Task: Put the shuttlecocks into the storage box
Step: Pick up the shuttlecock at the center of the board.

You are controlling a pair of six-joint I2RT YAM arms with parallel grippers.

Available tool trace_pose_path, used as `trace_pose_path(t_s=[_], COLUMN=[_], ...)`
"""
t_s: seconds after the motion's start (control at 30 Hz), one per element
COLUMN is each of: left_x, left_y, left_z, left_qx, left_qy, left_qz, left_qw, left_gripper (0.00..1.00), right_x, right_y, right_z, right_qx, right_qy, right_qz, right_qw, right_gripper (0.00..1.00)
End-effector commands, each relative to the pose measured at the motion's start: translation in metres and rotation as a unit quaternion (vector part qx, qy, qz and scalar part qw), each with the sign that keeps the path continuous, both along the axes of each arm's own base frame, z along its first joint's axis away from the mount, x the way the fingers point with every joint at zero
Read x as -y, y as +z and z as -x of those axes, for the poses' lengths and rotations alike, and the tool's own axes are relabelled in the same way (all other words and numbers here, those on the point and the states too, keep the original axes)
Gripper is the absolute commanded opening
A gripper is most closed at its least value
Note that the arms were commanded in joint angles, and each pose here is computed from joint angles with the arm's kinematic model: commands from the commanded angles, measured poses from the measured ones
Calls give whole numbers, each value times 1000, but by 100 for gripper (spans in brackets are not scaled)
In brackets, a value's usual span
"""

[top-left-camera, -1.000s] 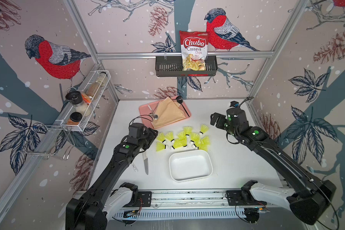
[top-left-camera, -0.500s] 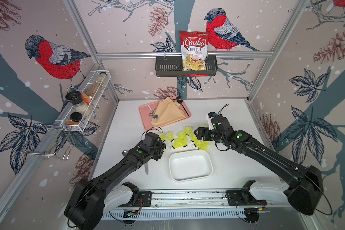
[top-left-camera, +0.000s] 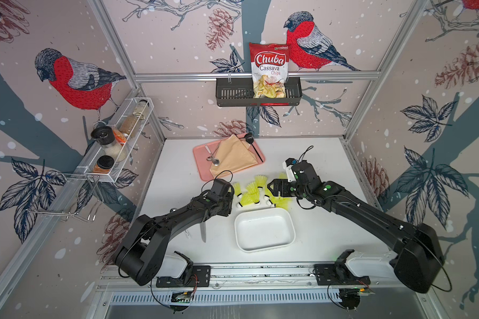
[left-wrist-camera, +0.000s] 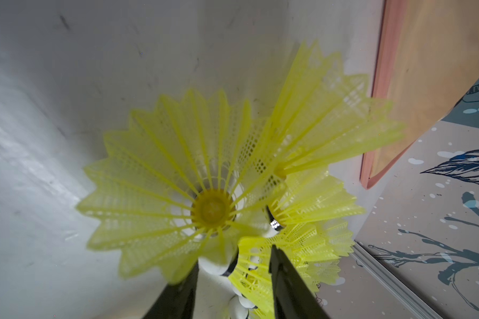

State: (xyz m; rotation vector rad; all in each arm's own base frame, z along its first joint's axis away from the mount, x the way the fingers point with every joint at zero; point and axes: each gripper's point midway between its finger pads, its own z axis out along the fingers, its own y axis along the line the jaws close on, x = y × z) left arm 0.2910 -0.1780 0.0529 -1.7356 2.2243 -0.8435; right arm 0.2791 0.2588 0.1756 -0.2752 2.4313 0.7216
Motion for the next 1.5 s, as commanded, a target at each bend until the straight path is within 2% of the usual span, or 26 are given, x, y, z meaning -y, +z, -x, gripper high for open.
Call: trace_pose_path(t_s=[0.0,0.17,0.47,0.83,1.1,1.3,1.47], left_x=[1,1,-9,-17,-26,-30,-25], left_y=[-4,-14,-27,-35,-38,-19,16], left_z=[-3,-1,5,-5,-1,0,7], left_qx=[-10,-35,-63,-56,-66,-51,-17], left_qy=[17,14,17,-6,-22,-50,-113], left_qz=[-3,-19,-57,-91,-122,-149,-164], left_qw=[1000,999,996,994,990,986,980], left_gripper=[45,44,38,35,25,22,22], right_x=[-17,-25,-26,-24,-22,-18,-12], right_y=[5,-6,-9,-13,-17,-15,-8], right_z=[0,-1,-6,-5,-4,0,14], right_qx=[0,-30,-34,-41,-46,-42,-38], right_qy=[38,50,47,46,43,45,47], right_qz=[-26,-42,-41,-40,-40,-29,-14], right_qw=[999,997,997,997,997,998,998], right_gripper=[92,91,90,90,89,87,87])
